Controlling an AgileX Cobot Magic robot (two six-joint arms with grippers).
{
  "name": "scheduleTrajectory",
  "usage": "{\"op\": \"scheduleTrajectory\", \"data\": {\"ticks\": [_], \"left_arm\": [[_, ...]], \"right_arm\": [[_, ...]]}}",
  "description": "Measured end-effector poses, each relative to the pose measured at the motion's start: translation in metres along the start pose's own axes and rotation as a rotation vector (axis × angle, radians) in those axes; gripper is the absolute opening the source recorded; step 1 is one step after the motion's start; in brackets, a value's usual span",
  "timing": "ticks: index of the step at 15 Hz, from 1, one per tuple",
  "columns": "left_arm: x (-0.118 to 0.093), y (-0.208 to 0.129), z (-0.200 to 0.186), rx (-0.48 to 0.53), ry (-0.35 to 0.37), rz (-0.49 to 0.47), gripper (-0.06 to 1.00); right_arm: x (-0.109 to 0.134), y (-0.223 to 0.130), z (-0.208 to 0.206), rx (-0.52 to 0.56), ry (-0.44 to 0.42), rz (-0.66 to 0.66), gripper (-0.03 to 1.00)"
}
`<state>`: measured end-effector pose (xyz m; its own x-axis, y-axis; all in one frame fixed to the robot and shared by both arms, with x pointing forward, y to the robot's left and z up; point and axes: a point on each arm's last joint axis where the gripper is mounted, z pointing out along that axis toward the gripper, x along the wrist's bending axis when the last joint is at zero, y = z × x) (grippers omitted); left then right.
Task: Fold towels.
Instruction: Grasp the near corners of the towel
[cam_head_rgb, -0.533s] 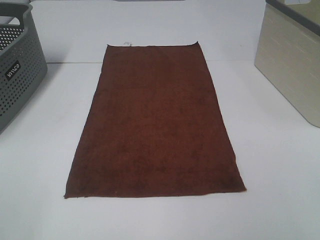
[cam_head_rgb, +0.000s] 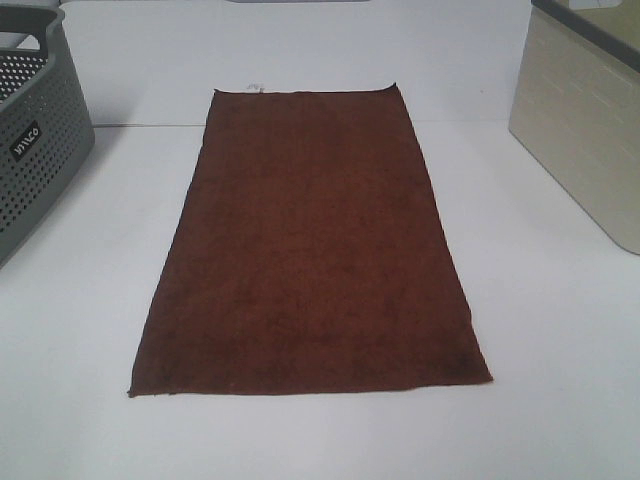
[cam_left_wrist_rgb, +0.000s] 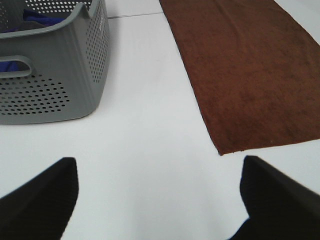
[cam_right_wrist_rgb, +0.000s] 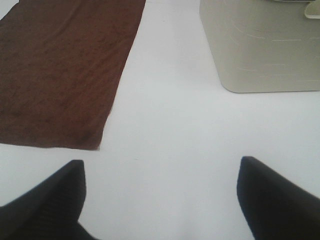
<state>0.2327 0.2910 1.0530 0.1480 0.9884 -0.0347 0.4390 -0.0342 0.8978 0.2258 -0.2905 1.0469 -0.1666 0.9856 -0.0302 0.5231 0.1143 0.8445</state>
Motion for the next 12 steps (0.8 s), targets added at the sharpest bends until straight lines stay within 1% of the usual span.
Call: {"op": "scheduleTrajectory", "data": {"ticks": [12], "left_arm": [[0.0000, 0.0000, 0.0000, 0.000, 0.000, 0.000, 0.83]], "right_arm": [[0.0000, 0.0000, 0.0000, 0.000, 0.000, 0.000, 0.78]]}}
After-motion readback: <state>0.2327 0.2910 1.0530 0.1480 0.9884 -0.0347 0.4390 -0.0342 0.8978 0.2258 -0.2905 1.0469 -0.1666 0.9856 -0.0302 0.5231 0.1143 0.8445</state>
